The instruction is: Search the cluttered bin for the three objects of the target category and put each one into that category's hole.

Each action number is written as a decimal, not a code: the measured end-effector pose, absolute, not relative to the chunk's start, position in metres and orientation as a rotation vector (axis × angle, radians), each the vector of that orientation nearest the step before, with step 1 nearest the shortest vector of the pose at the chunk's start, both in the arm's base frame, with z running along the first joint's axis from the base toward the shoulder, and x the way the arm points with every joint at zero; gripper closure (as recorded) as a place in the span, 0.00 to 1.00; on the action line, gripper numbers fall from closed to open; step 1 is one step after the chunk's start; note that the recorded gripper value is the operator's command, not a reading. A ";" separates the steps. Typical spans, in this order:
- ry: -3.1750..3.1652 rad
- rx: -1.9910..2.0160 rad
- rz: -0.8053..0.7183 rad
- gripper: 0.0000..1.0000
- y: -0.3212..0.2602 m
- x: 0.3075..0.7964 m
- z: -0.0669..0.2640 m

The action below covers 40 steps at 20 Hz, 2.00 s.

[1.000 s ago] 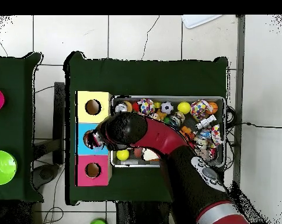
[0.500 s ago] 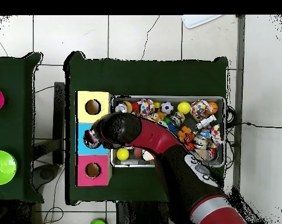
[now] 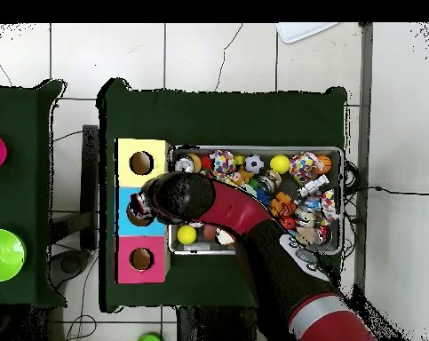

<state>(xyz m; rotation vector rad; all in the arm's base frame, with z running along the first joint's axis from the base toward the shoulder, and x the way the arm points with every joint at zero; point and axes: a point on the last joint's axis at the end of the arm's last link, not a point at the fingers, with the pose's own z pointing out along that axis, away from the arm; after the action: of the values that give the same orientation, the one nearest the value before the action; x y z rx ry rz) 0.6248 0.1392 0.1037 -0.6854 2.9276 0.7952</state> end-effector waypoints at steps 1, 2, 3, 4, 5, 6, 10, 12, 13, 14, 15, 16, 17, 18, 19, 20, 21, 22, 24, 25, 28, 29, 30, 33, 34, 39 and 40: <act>2.928 -0.685 0.796 0.00 0.139 0.625 0.103; 2.929 -0.685 0.795 0.00 0.139 0.625 0.103; 2.929 -0.685 0.795 0.00 0.139 0.624 0.103; 2.929 -0.685 0.795 0.00 0.139 0.624 0.103; 2.930 -0.684 0.794 0.00 0.139 0.624 0.103; 2.930 -0.684 0.794 0.00 0.138 0.624 0.103; 2.935 -0.679 0.792 0.00 0.137 0.624 0.101; 2.937 -0.678 0.791 0.00 0.136 0.623 0.101; 2.939 -0.676 0.790 0.00 0.136 0.623 0.100; 2.940 -0.677 0.790 0.00 0.136 0.623 0.100; 2.940 -0.677 0.792 0.00 0.136 0.622 0.100; 2.941 -0.678 0.793 0.00 0.136 0.622 0.100; 2.941 -0.679 0.794 0.00 0.137 0.622 0.100; 2.942 -0.681 0.796 0.00 0.137 0.622 0.099; 2.944 -0.683 0.799 0.00 0.137 0.621 0.100; 2.946 -0.684 0.801 0.00 0.137 0.621 0.100; 2.948 -0.686 0.804 0.00 0.137 0.620 0.100; 2.950 -0.687 0.807 0.00 0.137 0.620 0.100; 2.966 -0.694 0.828 0.00 0.136 0.616 0.100; 2.971 -0.697 0.836 0.00 0.136 0.615 0.100; 2.998 -0.704 0.864 0.00 0.132 0.610 0.101; 3.004 -0.704 0.868 0.00 0.130 0.609 0.101; 3.009 -0.705 0.872 0.00 0.129 0.608 0.101; 3.035 -0.695 0.877 0.00 0.119 0.606 0.102; 3.040 -0.691 0.876 0.00 0.117 0.606 0.103; 3.061 -0.684 0.826 0.00 0.097 0.606 0.104; 3.063 -0.686 0.817 0.00 0.094 0.606 0.104</act>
<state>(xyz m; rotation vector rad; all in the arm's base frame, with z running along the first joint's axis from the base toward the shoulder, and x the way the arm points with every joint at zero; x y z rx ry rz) 0.6064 0.0939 0.1042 -0.6857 3.0632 0.8169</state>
